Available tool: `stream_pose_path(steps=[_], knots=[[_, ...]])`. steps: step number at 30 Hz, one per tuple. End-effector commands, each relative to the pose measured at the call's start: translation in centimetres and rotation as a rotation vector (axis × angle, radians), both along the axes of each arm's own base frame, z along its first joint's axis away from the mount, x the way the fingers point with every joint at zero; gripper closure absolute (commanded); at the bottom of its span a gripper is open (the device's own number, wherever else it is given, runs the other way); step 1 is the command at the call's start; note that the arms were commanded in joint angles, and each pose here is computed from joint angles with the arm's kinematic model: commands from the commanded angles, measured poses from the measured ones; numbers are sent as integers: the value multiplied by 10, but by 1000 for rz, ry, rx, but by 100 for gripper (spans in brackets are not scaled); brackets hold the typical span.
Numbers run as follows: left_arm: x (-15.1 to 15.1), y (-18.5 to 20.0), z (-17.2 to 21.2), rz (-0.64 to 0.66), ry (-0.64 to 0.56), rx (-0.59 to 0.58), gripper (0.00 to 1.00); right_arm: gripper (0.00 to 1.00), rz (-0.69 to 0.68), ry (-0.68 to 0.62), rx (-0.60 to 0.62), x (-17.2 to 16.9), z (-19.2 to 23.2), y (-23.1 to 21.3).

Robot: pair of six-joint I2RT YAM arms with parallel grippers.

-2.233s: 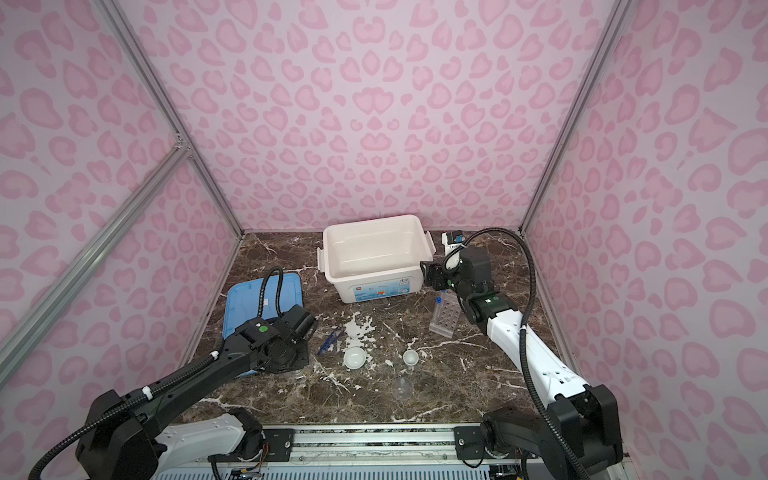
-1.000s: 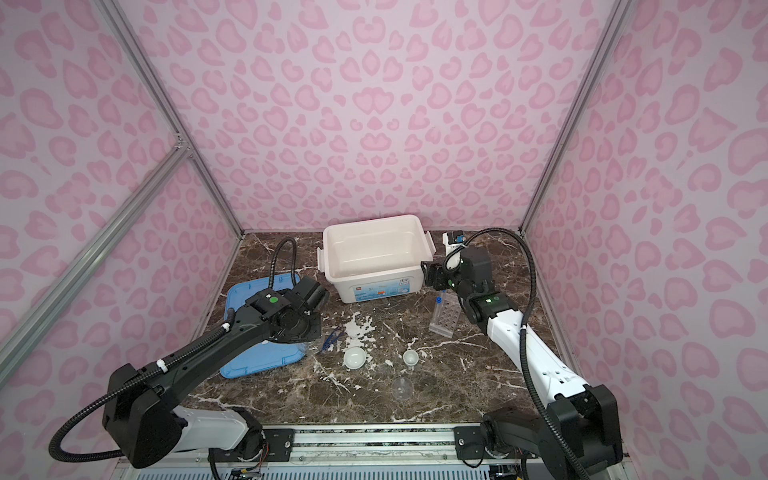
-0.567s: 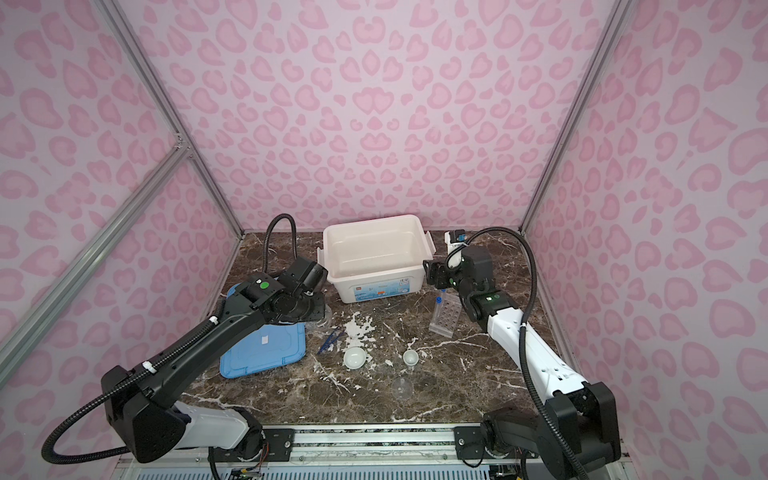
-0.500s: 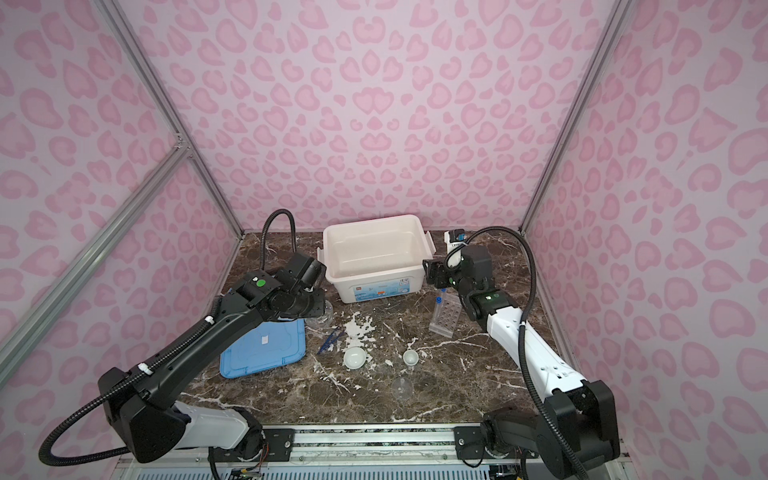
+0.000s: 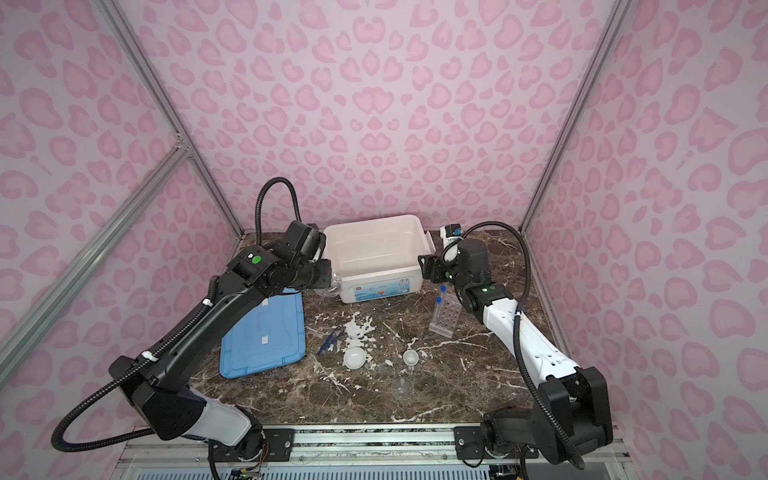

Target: Organize the chemistry lab equipment

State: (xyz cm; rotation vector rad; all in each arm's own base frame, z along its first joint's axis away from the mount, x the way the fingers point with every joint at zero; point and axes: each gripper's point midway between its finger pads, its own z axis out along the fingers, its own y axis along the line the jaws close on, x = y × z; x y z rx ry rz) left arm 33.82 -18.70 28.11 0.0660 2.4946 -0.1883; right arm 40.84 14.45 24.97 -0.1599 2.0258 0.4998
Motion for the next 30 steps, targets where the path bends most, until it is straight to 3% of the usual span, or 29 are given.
stream_pose_path(steps=[1, 14, 22, 30], knots=[[18, -8, 14, -34, -44, -10, 88, 20, 5, -7, 22, 3, 4, 4], [99, -27, 22, -84, -70, -21, 88, 22, 10, 23, 11, 6, -1, 11], [148, -31, -4, -99, -42, -48, 88, 24, -4, 43, 0, 8, -3, 12], [168, -38, -36, -127, -18, -20, 88, 25, -4, 67, -18, 12, -10, 19]])
